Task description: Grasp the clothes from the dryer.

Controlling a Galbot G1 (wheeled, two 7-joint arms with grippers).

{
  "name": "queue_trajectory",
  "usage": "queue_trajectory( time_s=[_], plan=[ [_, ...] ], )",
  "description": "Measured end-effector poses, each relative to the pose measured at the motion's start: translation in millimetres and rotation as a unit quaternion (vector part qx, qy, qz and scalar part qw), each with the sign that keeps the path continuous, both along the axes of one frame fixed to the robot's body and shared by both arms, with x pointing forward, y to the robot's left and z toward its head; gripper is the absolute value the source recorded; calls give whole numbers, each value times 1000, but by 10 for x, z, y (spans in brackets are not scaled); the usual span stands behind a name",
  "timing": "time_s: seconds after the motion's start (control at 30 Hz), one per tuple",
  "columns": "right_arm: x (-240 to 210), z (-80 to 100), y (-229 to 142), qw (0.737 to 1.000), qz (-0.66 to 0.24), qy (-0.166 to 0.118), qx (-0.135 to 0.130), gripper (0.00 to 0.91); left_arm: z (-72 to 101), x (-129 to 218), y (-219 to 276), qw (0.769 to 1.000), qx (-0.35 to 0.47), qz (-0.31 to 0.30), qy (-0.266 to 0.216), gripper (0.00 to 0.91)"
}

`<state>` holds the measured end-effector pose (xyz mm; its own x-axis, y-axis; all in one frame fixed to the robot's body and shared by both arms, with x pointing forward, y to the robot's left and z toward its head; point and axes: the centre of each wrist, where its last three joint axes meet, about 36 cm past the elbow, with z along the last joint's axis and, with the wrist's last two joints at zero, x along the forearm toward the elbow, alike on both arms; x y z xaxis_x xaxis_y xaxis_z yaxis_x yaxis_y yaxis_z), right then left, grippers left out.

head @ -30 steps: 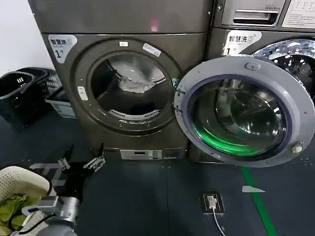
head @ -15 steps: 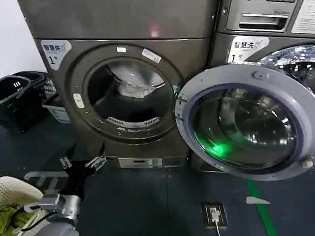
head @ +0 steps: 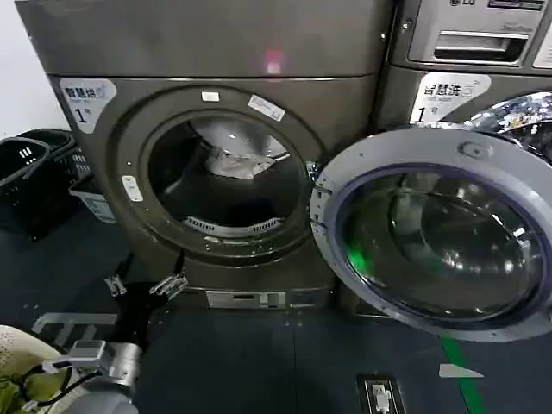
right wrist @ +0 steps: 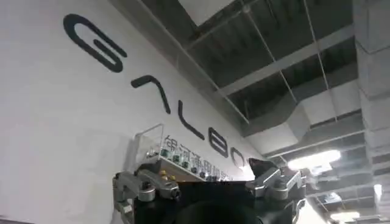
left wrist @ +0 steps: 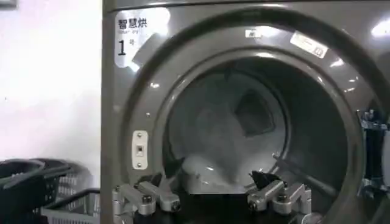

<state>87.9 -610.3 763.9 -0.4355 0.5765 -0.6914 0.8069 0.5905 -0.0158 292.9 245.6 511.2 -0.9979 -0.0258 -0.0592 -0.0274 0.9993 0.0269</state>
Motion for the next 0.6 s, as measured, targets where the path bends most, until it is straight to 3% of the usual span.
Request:
queue_trajectory(
  time_s=[0.37,0.6],
  plan=[
    [-11,25,72,1000,-2,4,-2,907,-24,58,6,1000,-5,-10,-12,907],
    [-25,130,136,1000,-3,13,-11,907,-121,315,8,999,-19,-25,-21,907]
  ],
)
